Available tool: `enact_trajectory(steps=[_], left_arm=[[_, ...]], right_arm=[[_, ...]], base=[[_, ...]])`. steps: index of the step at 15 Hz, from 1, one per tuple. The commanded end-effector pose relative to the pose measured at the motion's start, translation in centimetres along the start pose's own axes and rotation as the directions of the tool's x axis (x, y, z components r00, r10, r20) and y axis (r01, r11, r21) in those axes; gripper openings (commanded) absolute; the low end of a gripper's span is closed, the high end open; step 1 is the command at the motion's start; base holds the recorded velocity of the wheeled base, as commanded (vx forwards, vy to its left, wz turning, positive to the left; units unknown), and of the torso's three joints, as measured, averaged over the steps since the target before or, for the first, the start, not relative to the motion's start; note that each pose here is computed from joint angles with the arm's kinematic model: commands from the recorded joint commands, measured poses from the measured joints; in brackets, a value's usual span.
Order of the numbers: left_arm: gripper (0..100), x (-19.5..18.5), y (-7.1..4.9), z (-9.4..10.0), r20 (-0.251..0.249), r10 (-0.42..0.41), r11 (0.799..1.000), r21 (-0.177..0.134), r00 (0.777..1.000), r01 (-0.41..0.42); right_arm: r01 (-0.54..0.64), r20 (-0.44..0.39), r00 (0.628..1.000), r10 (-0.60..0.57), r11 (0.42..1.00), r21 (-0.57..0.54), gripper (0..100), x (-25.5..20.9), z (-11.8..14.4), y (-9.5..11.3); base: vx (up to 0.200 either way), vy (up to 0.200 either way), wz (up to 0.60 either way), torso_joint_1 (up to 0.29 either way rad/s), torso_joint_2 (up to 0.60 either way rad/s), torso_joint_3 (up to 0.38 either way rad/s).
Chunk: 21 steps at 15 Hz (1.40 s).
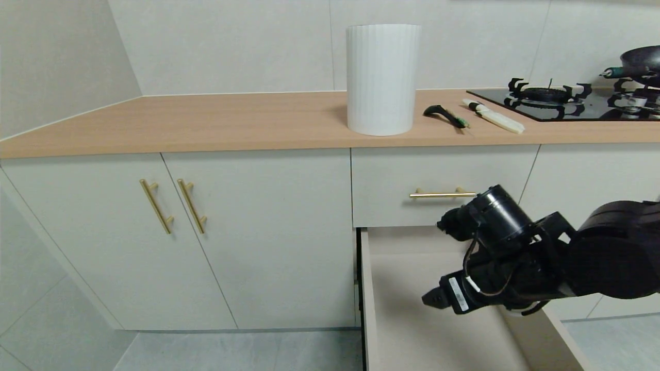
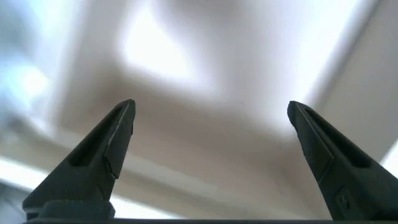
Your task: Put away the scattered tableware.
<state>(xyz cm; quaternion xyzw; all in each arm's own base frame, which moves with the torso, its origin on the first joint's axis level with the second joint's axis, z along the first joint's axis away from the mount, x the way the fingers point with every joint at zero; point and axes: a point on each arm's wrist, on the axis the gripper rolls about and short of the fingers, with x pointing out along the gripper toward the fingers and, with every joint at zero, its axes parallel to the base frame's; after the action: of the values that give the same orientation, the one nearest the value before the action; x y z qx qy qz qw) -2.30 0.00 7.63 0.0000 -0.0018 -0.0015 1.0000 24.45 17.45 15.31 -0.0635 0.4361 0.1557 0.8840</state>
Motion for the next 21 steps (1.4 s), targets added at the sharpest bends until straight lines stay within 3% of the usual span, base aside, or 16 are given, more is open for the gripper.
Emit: enact_trajectory(steps=[1,5,8,13,21], left_arm=[[100,0.0,0.0,0.0,-0.002,0.0,1.0,0.0,1.0,0.0],[100,0.0,0.0,0.0,-0.002,0.0,1.0,0.0,1.0,0.0],[100,0.0,0.0,0.0,-0.002,0.0,1.0,0.0,1.0,0.0],[100,0.0,0.0,0.0,-0.001,0.0,1.0,0.0,1.0,0.0],[100,0.0,0.0,0.0,-0.002,0.0,1.0,0.0,1.0,0.0]], right_arm=[[-0.004,0.114,0.993,-0.004,0.998,0.068,100,-3.0,1.0,-1.9],[0.029,0.162,0.986,-0.042,0.996,0.083,100,-4.2,1.4,-3.7],[0.032,0.198,0.979,-0.051,0.995,0.094,100,-4.5,1.7,-4.1],[0.048,0.191,0.98,-0.063,0.996,0.082,100,-4.2,1.6,-4.4],[0.057,0.163,0.984,-0.069,0.995,0.077,100,-3.2,1.6,-4.4]], base=[[0.0,0.0,0.0,0.0,0.0,0.0],[0.0,0.0,0.0,0.0,0.0,0.0],[0.0,0.0,0.0,0.0,0.0,0.0],[0.0,0.0,0.0,0.0,0.0,0.0],[0.0,0.0,0.0,0.095,-0.37,-0.282]])
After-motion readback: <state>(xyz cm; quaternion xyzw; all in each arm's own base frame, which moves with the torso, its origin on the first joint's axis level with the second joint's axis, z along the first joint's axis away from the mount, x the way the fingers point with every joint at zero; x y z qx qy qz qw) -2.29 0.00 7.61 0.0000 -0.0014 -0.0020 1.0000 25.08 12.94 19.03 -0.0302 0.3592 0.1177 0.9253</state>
